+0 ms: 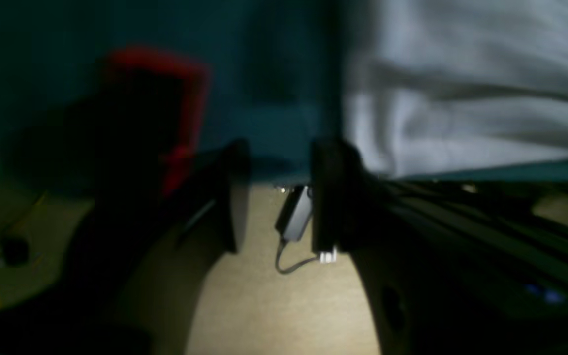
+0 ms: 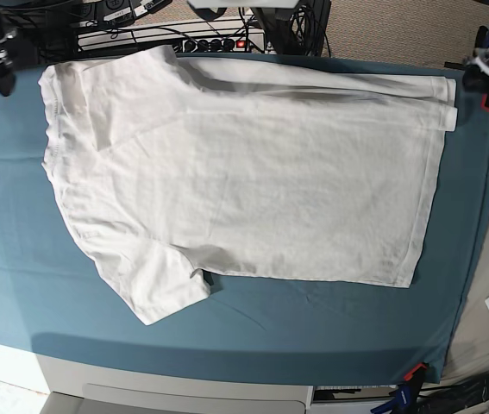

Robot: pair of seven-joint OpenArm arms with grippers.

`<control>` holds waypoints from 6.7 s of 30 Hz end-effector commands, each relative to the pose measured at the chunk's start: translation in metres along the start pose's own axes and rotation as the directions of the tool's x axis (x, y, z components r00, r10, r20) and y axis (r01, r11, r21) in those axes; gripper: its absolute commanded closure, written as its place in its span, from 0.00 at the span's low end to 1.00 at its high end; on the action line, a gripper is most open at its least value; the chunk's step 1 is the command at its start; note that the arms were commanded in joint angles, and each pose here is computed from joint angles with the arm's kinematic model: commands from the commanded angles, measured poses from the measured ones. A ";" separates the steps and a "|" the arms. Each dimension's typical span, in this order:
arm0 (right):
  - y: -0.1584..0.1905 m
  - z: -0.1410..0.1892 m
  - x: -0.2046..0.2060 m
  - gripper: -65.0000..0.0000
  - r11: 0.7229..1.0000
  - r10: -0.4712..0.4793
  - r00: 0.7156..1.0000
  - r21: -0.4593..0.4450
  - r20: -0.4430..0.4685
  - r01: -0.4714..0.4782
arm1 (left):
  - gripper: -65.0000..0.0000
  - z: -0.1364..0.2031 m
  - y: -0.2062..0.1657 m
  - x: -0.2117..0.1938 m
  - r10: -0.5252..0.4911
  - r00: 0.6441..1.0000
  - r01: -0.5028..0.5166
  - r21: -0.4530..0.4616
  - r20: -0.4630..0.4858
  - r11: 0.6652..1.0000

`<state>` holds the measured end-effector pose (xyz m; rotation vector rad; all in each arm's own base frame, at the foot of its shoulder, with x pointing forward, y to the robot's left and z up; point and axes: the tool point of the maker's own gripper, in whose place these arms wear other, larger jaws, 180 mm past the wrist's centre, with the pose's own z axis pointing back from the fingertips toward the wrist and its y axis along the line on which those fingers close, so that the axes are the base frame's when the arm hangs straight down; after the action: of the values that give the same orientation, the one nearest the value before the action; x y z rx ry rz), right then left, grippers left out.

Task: Fold the T-shirt properly
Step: 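Pull the shirt edge with both grippers, then release and withdraw, then reach both grippers to the shirt's hem corners and grasp, then lift the hem with both grippers and fold it over toward the collar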

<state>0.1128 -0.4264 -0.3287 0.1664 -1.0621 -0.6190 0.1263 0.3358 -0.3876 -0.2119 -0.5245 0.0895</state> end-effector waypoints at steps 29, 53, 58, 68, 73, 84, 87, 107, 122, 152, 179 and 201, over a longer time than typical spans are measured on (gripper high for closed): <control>0.182 -0.165 0.070 0.65 0.809 0.525 0.846 0.255 0.093 -0.530 | 0.66 -0.008 -0.020 0.208 -0.293 0.903 0.273 0.108 0.315 0.956; 0.241 -0.205 0.036 0.65 0.684 0.695 0.713 0.223 0.088 -0.694 | 0.69 -0.143 -0.066 0.315 0.312 0.932 -0.237 -0.342 0.185 0.909; 0.248 -0.207 0.029 0.65 0.667 0.709 0.700 0.240 0.085 -0.706 | 0.69 -0.161 -0.092 0.306 0.278 0.948 -0.210 -0.352 0.156 0.912; 0.249 -0.206 0.030 0.65 0.667 0.707 0.701 0.240 0.094 -0.705 | 0.69 -0.162 -0.073 0.302 0.219 0.962 -0.171 -0.263 0.164 0.949; 0.249 -0.206 0.030 0.65 0.668 0.706 0.702 0.240 0.095 -0.705 | 0.69 -0.158 -0.056 0.302 0.215 0.960 -0.176 -0.213 0.177 0.961; 0.252 -0.207 0.027 0.65 0.672 0.700 0.708 0.246 0.094 -0.698 | 0.69 -0.174 -0.088 0.299 0.214 0.963 -0.167 -0.264 0.163 0.950; 0.252 -0.207 0.027 0.65 0.672 0.700 0.708 0.246 0.094 -0.698 | 0.69 -0.177 -0.094 0.300 0.207 0.964 -0.158 -0.268 0.165 0.950; 0.226 -0.211 0.058 0.65 0.748 0.655 0.753 0.093 0.061 -0.657 | 1.00 -0.177 -0.099 0.306 0.216 0.957 -0.156 -0.284 0.195 0.946; 0.202 -0.282 0.061 0.65 0.912 0.387 0.919 0.179 -0.071 -0.370 | 1.00 -0.176 -0.102 0.307 0.236 0.952 -0.170 -0.306 0.193 0.937; 0.199 -0.281 0.018 0.65 0.922 0.334 0.934 0.251 -0.128 -0.295 | 1.00 -0.174 -0.107 0.308 0.225 0.954 -0.151 -0.331 0.199 0.931; 0.222 -0.269 0.029 1.00 0.874 0.347 0.936 0.379 -0.054 -0.302 | 1.00 -0.141 -0.092 0.300 0.219 0.959 -0.116 -0.457 0.179 0.882; 0.202 -0.165 -0.017 1.00 0.678 0.691 0.722 0.375 -0.032 -0.632 | 1.00 -0.097 -0.079 0.223 0.145 0.989 -0.101 -0.573 0.032 0.814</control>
<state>0.3177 -0.2734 -0.3581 0.1273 -0.9050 0.2456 0.3586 0.2626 -0.3627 -0.8464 -0.5448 0.0817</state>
